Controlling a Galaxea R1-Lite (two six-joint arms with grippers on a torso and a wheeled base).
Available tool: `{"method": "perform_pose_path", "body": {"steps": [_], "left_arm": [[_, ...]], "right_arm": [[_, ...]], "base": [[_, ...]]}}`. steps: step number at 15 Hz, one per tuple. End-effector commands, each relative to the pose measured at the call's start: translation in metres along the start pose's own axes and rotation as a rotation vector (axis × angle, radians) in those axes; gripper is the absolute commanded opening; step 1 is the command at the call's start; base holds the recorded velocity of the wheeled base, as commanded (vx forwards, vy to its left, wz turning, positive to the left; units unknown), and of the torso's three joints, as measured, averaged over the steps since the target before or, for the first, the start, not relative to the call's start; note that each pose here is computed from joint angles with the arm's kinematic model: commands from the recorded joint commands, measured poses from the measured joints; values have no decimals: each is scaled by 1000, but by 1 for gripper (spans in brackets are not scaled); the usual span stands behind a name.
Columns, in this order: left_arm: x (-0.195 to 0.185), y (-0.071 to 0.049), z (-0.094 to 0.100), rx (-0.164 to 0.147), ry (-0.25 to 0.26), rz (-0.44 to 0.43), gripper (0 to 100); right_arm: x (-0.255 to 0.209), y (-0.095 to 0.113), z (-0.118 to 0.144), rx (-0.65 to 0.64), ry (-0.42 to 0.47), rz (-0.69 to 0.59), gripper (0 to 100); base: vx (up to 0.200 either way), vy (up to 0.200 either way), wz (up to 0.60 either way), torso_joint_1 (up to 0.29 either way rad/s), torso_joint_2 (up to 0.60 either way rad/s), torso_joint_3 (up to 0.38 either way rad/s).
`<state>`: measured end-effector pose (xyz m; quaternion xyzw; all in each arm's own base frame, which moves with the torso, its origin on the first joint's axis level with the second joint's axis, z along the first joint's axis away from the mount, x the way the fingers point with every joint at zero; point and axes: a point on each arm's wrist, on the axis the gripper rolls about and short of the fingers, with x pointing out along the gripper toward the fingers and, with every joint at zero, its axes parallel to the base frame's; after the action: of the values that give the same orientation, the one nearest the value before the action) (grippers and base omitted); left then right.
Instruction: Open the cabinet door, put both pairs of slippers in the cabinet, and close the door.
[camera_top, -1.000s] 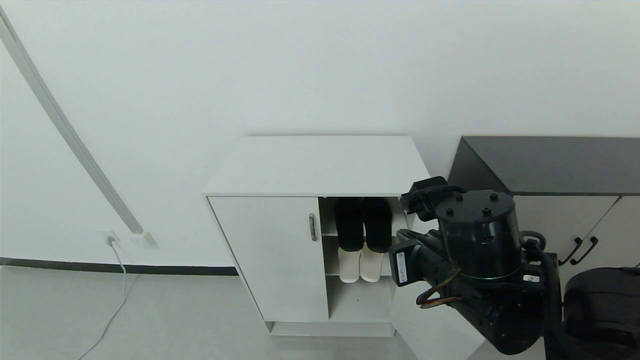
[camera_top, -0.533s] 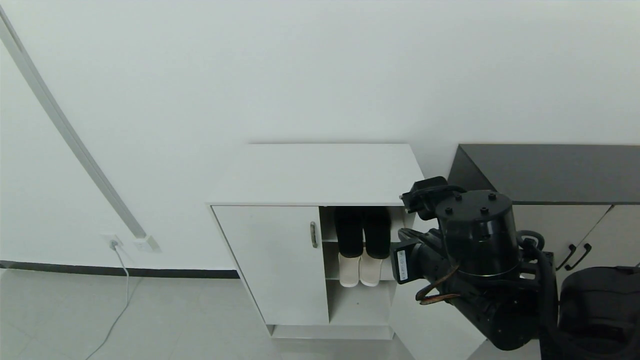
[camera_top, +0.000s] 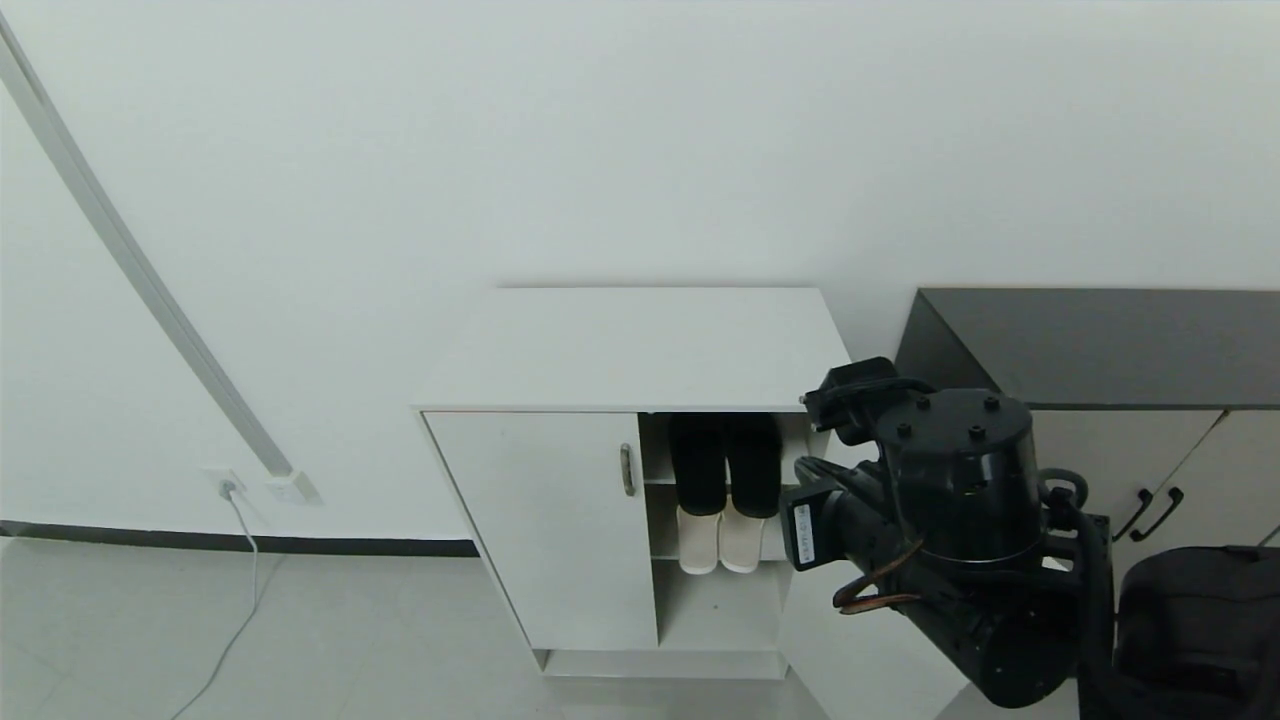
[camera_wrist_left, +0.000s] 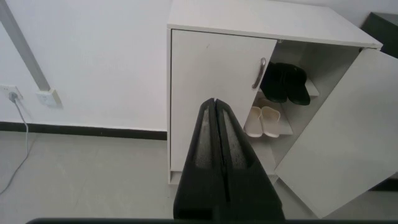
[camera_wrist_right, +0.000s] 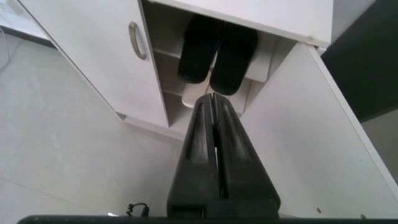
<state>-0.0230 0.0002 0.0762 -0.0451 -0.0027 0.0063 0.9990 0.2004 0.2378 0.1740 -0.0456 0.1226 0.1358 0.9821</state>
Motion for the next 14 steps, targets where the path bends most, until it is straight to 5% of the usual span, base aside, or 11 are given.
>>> {"method": "perform_pose_path", "body": {"steps": [1, 5, 14], "left_arm": [[0, 0, 0, 0, 0, 1, 0], [0, 0, 0, 0, 0, 1, 0], [0, 0, 0, 0, 0, 1, 0]], "right_arm": [[0, 0, -3, -11, 8, 0, 0], [0, -1, -3, -8, 6, -2, 0], [2, -1, -3, -3, -4, -6, 0]], "base": [[0, 0, -600, -2, -2, 2], [0, 0, -600, 2, -4, 1], [0, 0, 0, 0, 0, 0]]}}
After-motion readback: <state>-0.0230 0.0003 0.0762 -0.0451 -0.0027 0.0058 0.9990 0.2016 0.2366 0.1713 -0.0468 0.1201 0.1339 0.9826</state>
